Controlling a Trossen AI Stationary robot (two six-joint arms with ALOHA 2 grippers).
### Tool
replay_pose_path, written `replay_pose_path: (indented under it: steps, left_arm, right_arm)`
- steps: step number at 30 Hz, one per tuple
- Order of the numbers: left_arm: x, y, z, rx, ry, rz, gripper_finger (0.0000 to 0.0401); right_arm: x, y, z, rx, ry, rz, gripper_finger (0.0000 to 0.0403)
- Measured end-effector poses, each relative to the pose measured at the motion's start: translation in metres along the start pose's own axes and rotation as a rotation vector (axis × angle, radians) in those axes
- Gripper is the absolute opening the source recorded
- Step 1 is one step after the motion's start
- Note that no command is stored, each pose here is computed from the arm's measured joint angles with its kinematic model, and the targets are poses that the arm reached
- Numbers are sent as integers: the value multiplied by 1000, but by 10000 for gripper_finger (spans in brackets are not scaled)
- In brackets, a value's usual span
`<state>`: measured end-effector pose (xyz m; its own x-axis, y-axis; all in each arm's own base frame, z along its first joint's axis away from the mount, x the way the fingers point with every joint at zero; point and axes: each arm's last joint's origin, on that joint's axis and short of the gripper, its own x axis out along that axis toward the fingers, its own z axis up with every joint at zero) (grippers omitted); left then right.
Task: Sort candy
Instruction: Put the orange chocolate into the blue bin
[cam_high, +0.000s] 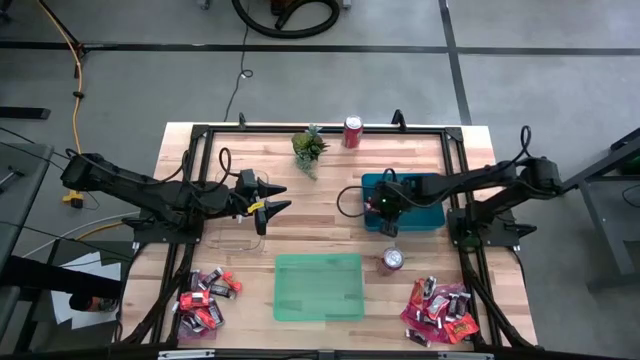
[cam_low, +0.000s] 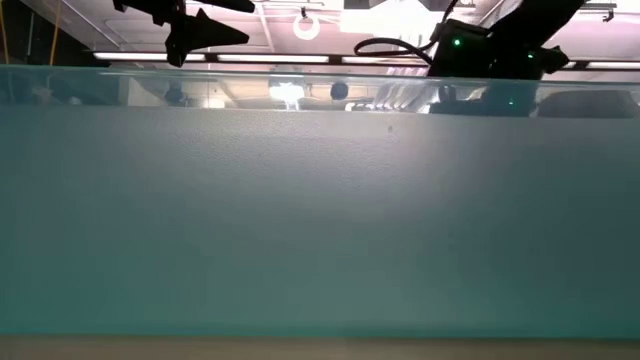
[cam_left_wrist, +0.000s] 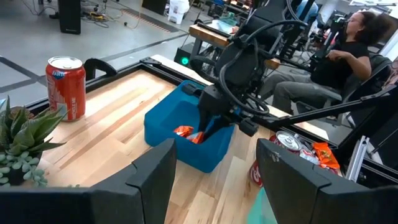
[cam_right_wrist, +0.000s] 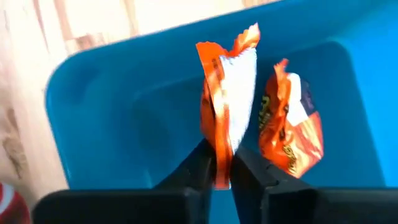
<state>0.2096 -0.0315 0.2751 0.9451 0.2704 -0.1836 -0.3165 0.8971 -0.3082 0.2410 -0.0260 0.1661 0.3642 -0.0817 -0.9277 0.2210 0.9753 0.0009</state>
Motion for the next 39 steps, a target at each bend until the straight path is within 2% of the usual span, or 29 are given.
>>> replay_pose_path:
  steps: [5, 9, 12, 15, 20, 24, 27, 29, 31, 34, 36, 39]
  left_arm:
    - [0, 0, 0, 2, 0, 0, 209]
    - [0, 0, 0, 23, -1, -1, 209]
    - [-4, 0, 4, 58, -14, -11, 209]
    - [-8, 0, 10, 53, -38, -24, 209]
    - [-14, -2, 18, -34, -56, -75, 209]
    - [-14, -2, 18, -26, -52, -79, 209]
    - [-14, -2, 17, -87, -28, -105, 209]
    - [-16, -5, 20, -72, 71, -133, 209]
    - [-18, -12, 21, 2, 228, -142, 209]
    - [-23, -30, 14, 174, 490, -162, 209]
    - [-28, -45, 6, 304, 639, -227, 209]
    - [-39, -68, -24, 497, 852, -340, 209]
  right_arm:
    - [-6, 0, 4, -17, 35, -2, 121]
    - [-23, -2, 9, -77, 84, -61, 171]
    - [-45, -3, 16, -116, 100, -65, 191]
    - [-77, -3, 20, -80, 69, -45, 196]
    - [-125, 4, 13, 102, -89, 99, 197]
    - [-154, 20, 1, 218, -248, 246, 197]
    - [-171, 35, -2, 274, -394, 374, 197]
    - [-181, 44, -1, 288, -490, 422, 197]
    - [-188, 53, 2, 284, -582, 441, 197]
    - [-193, 61, 5, 279, -673, 444, 197]
    - [-193, 63, 6, 277, -683, 440, 197]
    - [-193, 64, 4, 279, -675, 442, 197]
